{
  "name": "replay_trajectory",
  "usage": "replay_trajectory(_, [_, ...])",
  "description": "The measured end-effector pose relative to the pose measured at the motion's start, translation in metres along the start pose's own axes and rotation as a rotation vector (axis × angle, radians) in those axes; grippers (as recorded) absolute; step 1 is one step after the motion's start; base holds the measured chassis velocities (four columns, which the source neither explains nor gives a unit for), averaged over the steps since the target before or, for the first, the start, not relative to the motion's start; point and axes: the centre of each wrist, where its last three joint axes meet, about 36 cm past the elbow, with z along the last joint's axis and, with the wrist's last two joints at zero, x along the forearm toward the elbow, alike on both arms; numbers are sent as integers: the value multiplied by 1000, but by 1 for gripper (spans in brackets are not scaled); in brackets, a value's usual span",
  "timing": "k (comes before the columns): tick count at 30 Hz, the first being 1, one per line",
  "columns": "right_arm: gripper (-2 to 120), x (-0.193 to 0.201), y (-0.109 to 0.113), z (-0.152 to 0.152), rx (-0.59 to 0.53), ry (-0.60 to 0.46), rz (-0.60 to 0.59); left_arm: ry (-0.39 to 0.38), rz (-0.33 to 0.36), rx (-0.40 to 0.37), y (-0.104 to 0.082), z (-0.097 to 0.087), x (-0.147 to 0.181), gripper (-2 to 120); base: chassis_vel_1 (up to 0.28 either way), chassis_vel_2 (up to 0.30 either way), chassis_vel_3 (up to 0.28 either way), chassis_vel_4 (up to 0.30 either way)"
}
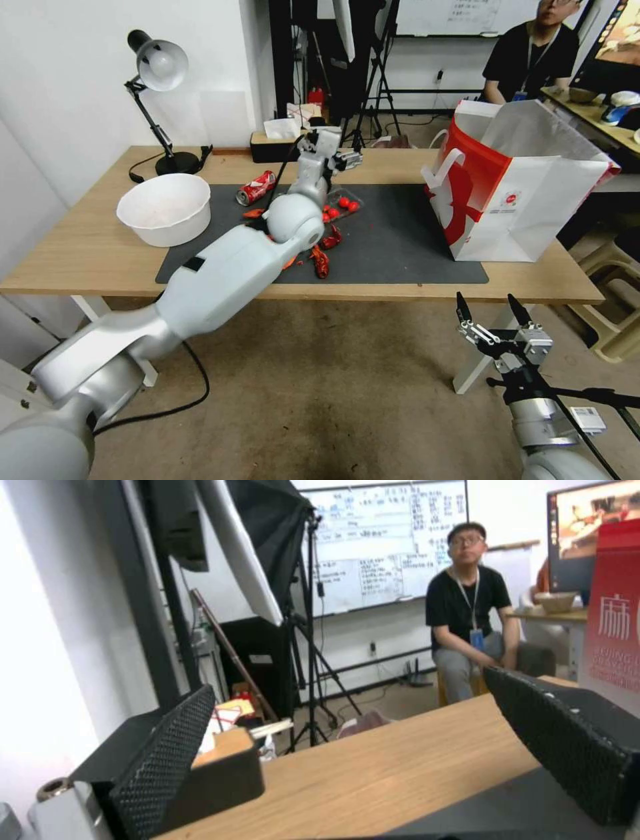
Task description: Pick up the trash from the table and place it into the takeout bag.
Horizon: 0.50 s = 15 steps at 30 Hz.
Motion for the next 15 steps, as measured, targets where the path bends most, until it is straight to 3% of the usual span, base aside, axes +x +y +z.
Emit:
replay_trajectory(5, [100,2,2,1,0,3,0,8,-31,24,15,17,25,100,0,0,0,0])
replay_trajectory(8, [100,2,2,1,3,2,-2,17,-81,25,37,34,60,100,0,0,0,0])
replay_trajectory(15, [100,0,2,0,6,0,-8,20,-138,13,56,41,90,100,0,0,0,0])
